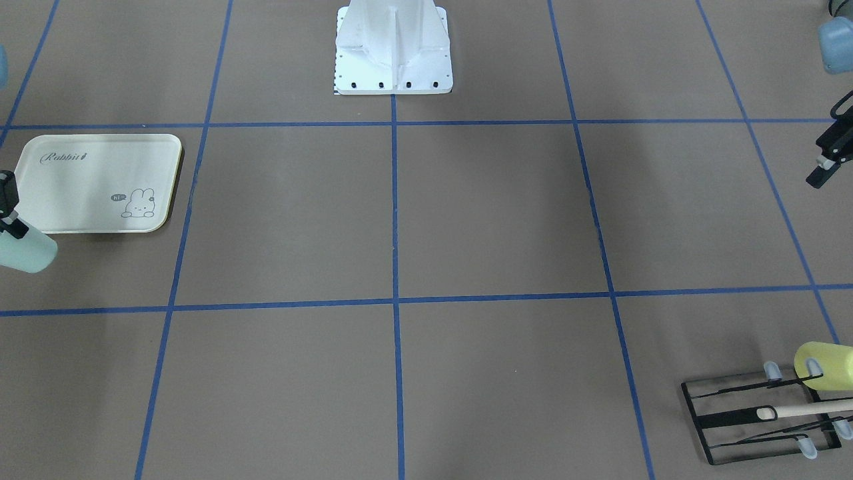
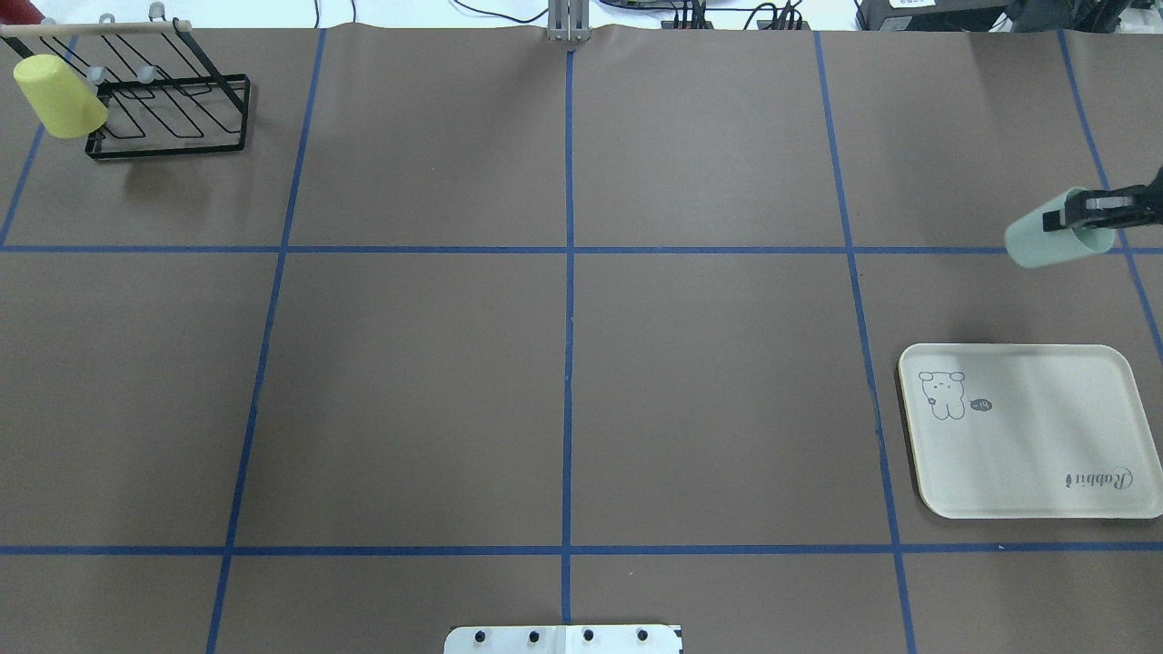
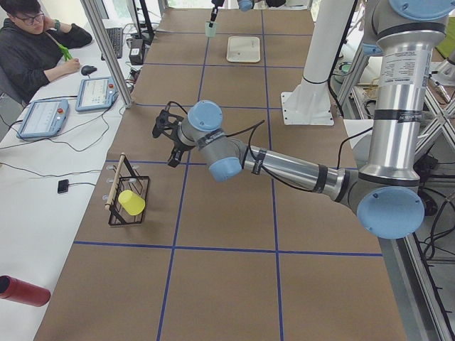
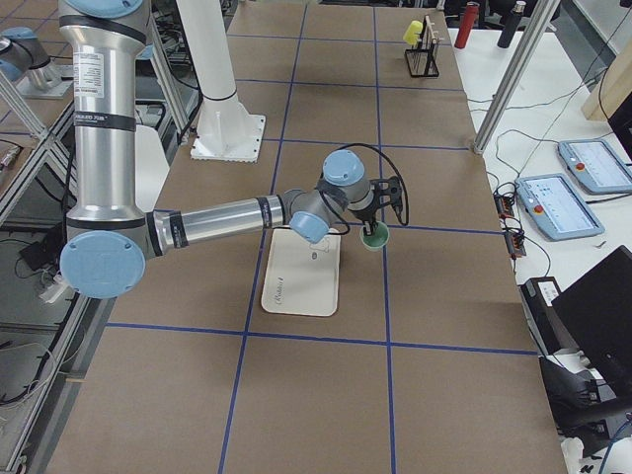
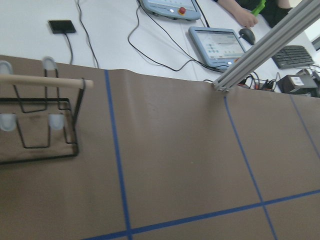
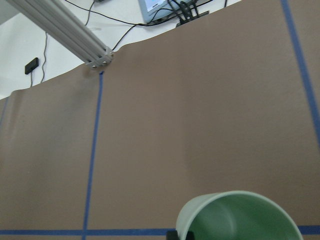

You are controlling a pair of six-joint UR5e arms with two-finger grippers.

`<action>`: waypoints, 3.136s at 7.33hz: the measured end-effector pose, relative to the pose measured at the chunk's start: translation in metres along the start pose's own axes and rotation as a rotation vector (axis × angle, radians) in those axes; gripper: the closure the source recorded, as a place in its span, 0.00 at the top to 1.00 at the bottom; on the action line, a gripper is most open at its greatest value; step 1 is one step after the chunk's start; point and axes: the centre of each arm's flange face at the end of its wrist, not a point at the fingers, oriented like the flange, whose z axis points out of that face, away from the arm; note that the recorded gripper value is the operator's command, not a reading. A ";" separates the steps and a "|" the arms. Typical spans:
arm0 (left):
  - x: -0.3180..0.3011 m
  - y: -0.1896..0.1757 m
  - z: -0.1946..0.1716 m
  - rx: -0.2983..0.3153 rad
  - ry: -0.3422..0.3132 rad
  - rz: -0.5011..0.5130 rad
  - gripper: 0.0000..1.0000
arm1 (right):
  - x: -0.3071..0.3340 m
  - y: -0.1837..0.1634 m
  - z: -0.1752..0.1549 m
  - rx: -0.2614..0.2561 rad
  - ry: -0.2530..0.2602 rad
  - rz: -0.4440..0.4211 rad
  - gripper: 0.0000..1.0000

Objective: Left arm grabs green cup and hands to right arm on tray

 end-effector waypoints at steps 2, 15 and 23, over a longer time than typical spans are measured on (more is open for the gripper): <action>-0.039 0.047 0.008 -0.124 -0.070 0.033 1.00 | 0.013 0.047 -0.003 -0.066 0.019 -0.029 0.00; -0.087 0.105 0.024 -0.287 -0.106 0.037 1.00 | -0.033 0.147 0.057 -0.180 0.296 -0.215 0.10; -0.084 0.097 0.026 -0.279 -0.104 0.036 1.00 | -0.041 0.119 0.049 -0.139 0.278 -0.205 1.00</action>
